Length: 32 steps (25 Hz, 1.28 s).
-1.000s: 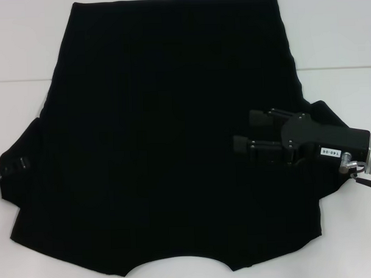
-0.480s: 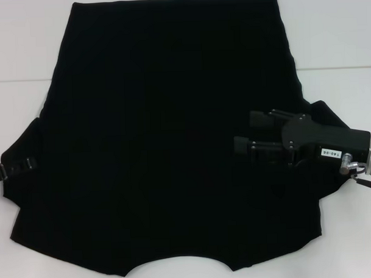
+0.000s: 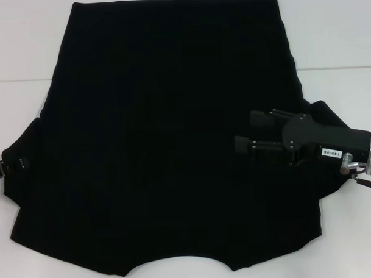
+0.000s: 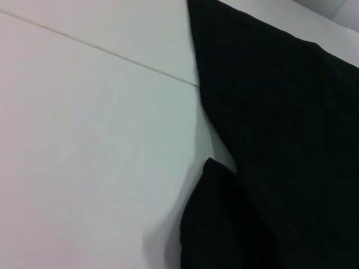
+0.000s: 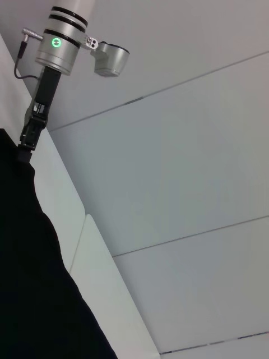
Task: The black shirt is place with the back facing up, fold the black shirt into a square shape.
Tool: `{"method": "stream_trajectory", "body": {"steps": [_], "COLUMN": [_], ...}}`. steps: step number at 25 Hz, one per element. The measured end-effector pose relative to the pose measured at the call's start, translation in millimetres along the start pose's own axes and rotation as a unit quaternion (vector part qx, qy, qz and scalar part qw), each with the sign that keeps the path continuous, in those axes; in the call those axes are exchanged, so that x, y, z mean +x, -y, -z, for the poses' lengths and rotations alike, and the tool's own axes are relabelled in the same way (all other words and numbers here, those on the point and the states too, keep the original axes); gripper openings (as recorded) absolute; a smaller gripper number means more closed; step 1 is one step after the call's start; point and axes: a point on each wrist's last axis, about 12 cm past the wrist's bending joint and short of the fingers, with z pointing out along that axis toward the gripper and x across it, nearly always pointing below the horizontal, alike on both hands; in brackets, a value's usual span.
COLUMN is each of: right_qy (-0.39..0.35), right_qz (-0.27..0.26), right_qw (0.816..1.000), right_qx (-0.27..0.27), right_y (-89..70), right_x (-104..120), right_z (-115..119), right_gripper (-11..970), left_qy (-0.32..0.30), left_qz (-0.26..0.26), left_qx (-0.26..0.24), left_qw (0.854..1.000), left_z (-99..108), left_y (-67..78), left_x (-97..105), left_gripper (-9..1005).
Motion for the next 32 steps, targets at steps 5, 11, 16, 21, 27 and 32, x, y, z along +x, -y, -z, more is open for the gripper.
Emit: {"method": "stream_trajectory", "body": {"steps": [5,11,16,21,27,32], "right_qy": [0.000,0.001,0.002,0.003,0.004,0.005], "right_qz": [0.000,0.000,0.001,0.001,0.001,-0.001], "right_qw": [1.000,1.000,1.000,1.000,1.000,1.000], "right_qx": [-0.001,-0.003,-0.003,-0.003,-0.002,0.000], "right_y": [-0.1,-0.6,-0.4,-0.1,-0.1,-0.1], "right_x": [-0.1,-0.4,-1.0,-1.7,-1.8,-0.9], "right_z": [-0.1,-0.1,0.4,0.4,0.4,0.5], "right_gripper": [926,926,926,926,926,926], "left_qy": [0.000,-0.006,-0.005,-0.005,-0.003,0.007], "left_qz": [-0.004,-0.013,-0.012,-0.013,-0.014,-0.010], "left_qx": [-0.001,-0.008,-0.010,-0.011,-0.013,-0.026], "left_qw": [1.000,1.000,1.000,1.000,1.000,1.000], "left_z": [0.4,-1.5,-2.3,-2.0,-1.5,1.2], "left_y": [-0.4,-0.2,-0.3,-0.7,-1.2,-6.0], "left_x": [-1.0,-1.5,-0.8,-1.8,-2.9,-4.7], "left_gripper": [730,530,202,72,39,37]}}
